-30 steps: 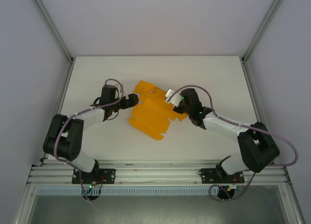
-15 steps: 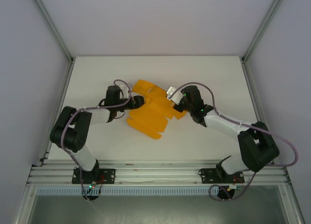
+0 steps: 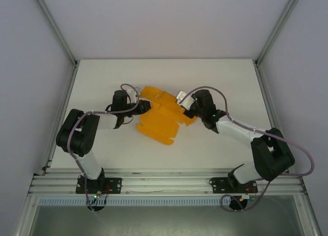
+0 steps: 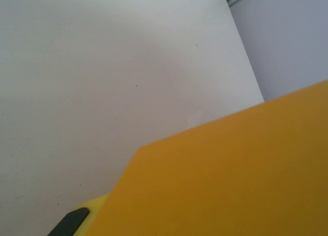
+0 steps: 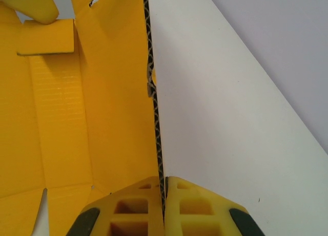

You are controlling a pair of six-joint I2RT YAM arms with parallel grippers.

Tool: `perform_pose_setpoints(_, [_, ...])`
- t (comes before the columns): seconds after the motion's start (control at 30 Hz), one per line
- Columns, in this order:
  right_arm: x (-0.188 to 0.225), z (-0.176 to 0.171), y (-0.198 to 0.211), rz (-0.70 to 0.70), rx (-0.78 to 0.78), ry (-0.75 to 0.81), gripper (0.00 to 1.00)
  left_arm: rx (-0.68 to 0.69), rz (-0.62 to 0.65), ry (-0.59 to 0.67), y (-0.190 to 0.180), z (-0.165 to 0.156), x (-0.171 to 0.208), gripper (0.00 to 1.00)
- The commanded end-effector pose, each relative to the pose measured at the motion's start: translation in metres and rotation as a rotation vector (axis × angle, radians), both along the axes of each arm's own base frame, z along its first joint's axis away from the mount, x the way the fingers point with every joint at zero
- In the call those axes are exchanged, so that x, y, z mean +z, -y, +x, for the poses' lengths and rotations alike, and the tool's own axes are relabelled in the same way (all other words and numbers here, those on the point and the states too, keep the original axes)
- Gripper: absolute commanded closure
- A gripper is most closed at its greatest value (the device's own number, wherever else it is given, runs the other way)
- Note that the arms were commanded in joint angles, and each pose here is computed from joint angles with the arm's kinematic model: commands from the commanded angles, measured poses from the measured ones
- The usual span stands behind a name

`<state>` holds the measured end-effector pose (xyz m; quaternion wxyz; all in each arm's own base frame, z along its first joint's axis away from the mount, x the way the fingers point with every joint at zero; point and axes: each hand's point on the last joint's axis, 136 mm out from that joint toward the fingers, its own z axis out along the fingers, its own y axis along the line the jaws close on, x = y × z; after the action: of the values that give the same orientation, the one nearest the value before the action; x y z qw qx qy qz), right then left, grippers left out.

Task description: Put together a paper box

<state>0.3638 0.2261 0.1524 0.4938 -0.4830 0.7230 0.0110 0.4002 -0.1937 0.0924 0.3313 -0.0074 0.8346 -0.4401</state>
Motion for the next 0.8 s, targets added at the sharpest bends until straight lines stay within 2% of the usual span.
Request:
perform_pose_setpoints(0.0, [0.036, 0.002, -0.014, 0.091, 0.040, 0.066, 1.00, -0.048, -0.009, 0.009, 0.010, -0.001, 0.000, 0.90])
perform_pose_setpoints(0.1, [0.034, 0.002, -0.012, 0.063, 0.041, 0.071, 1.00, -0.042, 0.018, -0.004, 0.008, -0.003, -0.005, 0.90])
perform_pose_setpoints(0.2, [0.031, 0.002, -0.011, 0.029, 0.053, 0.080, 1.00, -0.008, 0.080, -0.017, 0.001, -0.003, -0.012, 0.99])
perform_pose_setpoints(0.4, [0.026, 0.004, -0.010, -0.067, 0.082, 0.088, 1.00, 0.006, 0.112, -0.019, 0.000, -0.005, -0.012, 1.00])
perform_pose_setpoints(0.43, [0.027, 0.008, -0.008, -0.097, 0.066, 0.111, 1.00, 0.013, 0.114, -0.018, -0.001, -0.005, -0.012, 0.91])
perform_pose_setpoints(0.47, [0.028, 0.011, -0.008, -0.124, 0.063, 0.135, 1.00, 0.024, 0.118, -0.022, -0.003, -0.005, -0.012, 0.76])
perform_pose_setpoints(0.57, [0.029, 0.021, -0.002, -0.242, 0.048, 0.217, 1.00, 0.058, 0.144, -0.029, -0.011, -0.006, -0.011, 0.43])
perform_pose_setpoints(0.7, [0.021, 0.031, -0.002, -0.438, 0.048, 0.299, 1.00, 0.122, 0.210, -0.028, -0.027, -0.011, -0.005, 0.15])
perform_pose_setpoints(0.73, [0.019, 0.033, -0.003, -0.471, 0.049, 0.325, 1.00, 0.134, 0.230, -0.025, -0.031, -0.014, -0.002, 0.02])
perform_pose_setpoints(0.77, [0.016, 0.034, -0.004, -0.499, 0.054, 0.343, 1.00, 0.152, 0.246, -0.022, -0.036, -0.015, 0.002, 0.00])
